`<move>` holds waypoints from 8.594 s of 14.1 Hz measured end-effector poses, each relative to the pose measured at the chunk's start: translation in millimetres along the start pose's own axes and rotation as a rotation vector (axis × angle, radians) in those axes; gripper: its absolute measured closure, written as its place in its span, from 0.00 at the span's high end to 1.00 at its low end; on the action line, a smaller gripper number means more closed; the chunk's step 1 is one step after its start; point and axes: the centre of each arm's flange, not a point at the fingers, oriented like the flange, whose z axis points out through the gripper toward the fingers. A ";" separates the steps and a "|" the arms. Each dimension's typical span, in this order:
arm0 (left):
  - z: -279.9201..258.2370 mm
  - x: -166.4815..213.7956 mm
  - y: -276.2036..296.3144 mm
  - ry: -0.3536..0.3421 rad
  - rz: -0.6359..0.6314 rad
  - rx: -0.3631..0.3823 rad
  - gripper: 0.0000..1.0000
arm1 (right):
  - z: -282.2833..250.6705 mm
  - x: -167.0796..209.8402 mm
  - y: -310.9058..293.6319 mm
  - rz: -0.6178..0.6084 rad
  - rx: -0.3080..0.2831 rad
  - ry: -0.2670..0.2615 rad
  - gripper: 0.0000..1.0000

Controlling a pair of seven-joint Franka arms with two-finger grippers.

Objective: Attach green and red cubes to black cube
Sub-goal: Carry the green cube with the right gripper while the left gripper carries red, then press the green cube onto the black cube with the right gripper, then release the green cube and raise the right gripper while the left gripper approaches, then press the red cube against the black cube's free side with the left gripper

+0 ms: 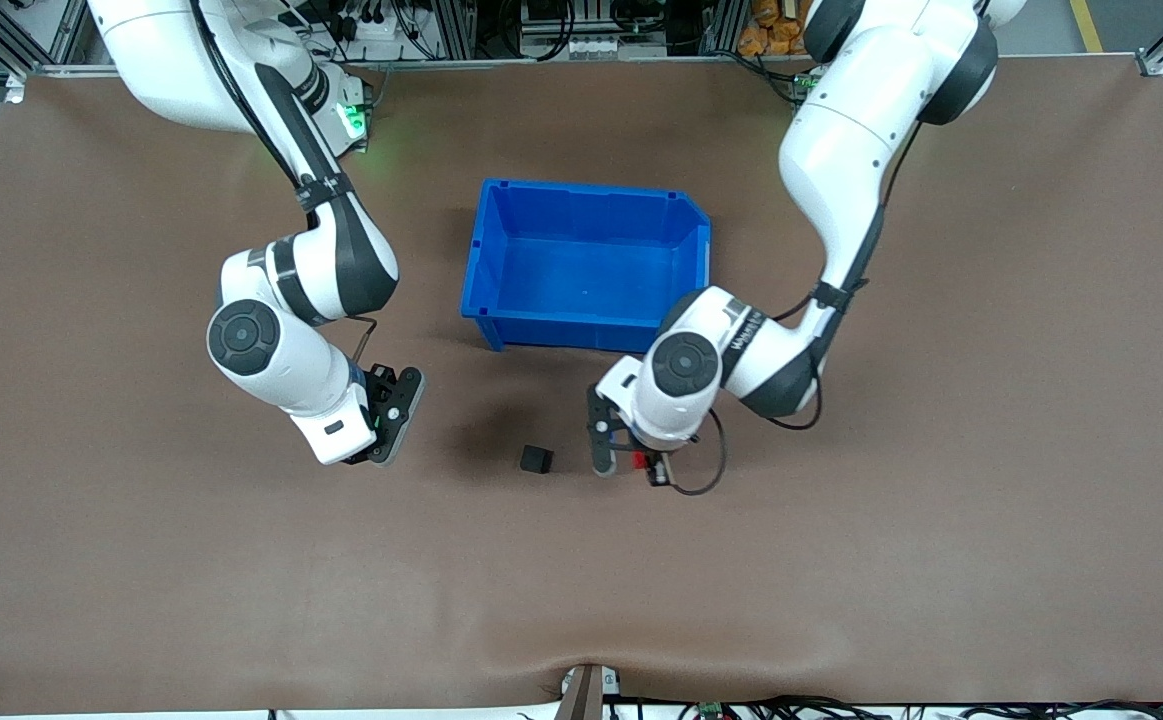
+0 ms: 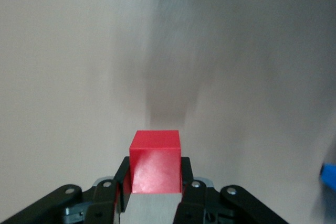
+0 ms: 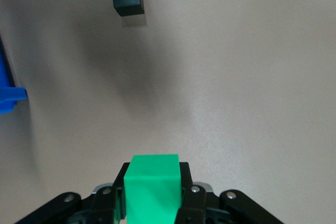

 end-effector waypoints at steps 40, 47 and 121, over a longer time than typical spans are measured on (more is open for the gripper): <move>-111.4 -146.9 -78.5 -0.070 -0.143 -0.058 0.40 | 138.3 150.6 -44.9 -0.066 -0.023 -0.007 0.40; -115.0 -149.7 -78.5 -0.074 -0.147 -0.061 0.40 | 141.5 157.2 -49.2 -0.066 -0.035 0.004 0.79; 49.5 104.4 54.5 0.188 -0.060 0.074 0.40 | -341.6 -271.7 -20.3 1.323 0.024 -0.097 1.00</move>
